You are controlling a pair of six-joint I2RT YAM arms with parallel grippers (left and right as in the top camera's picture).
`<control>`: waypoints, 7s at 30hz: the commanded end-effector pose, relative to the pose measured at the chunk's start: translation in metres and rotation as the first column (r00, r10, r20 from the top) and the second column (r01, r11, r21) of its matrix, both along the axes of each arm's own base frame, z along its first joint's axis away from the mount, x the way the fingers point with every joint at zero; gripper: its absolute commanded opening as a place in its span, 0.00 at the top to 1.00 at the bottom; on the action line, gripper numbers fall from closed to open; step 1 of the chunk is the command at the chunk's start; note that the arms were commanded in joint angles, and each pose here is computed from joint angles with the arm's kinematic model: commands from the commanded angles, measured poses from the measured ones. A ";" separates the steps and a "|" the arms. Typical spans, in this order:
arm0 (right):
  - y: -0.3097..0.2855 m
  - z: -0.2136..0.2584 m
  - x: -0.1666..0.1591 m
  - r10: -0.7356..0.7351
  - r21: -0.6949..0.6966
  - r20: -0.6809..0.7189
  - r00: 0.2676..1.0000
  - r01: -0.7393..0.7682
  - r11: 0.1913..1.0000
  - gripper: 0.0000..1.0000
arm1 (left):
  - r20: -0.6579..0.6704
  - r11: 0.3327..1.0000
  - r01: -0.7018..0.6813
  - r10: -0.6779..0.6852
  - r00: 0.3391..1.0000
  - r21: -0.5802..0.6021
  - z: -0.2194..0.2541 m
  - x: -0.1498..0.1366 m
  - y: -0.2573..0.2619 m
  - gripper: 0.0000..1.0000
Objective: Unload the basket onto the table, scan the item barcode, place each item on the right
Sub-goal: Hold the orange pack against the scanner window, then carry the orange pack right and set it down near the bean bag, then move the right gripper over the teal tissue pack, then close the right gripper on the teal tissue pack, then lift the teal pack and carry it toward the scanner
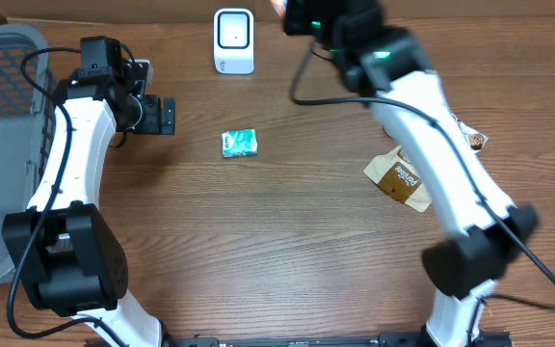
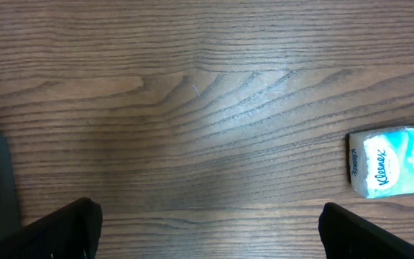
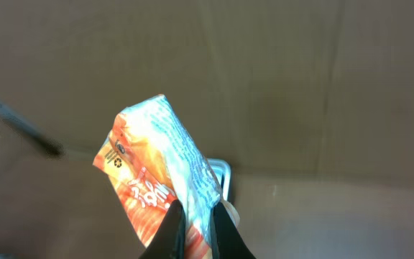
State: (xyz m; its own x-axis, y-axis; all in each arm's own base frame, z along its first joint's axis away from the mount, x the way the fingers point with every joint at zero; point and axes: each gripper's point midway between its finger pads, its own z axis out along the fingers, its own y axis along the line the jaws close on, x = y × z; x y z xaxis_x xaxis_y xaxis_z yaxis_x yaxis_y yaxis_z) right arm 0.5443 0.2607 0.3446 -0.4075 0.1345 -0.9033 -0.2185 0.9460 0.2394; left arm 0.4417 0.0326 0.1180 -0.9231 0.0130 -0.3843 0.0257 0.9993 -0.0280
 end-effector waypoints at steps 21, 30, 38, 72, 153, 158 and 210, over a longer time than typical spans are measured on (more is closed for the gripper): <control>0.079 -0.190 0.094 0.230 -0.555 0.250 0.941 -0.055 0.830 0.96 | 0.019 1.000 0.013 -0.013 1.000 -0.004 0.007 0.003 -0.001 0.01; 0.096 -0.197 0.090 0.295 -0.629 0.280 0.914 -0.057 0.775 0.96 | 0.020 1.000 0.013 -0.013 1.000 -0.004 0.007 0.003 -0.001 0.00; 0.098 -0.188 0.089 0.275 -0.621 0.307 0.911 -0.027 0.783 0.96 | 0.019 1.000 0.013 -0.013 1.000 -0.004 0.007 0.003 -0.001 0.01; -0.087 -0.108 -0.141 -0.167 -0.202 -0.672 0.721 0.039 0.979 0.96 | 0.019 1.000 0.013 -0.013 1.000 -0.004 0.007 0.003 -0.001 0.01; 0.088 -0.326 -0.078 0.331 0.042 -0.589 0.737 -0.381 0.924 0.56 | 0.020 1.000 0.013 -0.013 1.000 -0.004 0.007 0.003 -0.001 0.00; 0.086 -0.335 -0.082 0.319 0.034 -0.612 0.724 -0.379 0.925 0.58 | 0.020 1.000 0.013 -0.013 1.000 -0.004 0.007 0.003 -0.001 0.00; 0.014 -0.304 -0.145 0.271 0.085 -0.869 0.414 -0.416 0.906 0.71 | 0.020 1.000 0.013 -0.013 1.000 -0.004 0.007 0.003 -0.001 0.00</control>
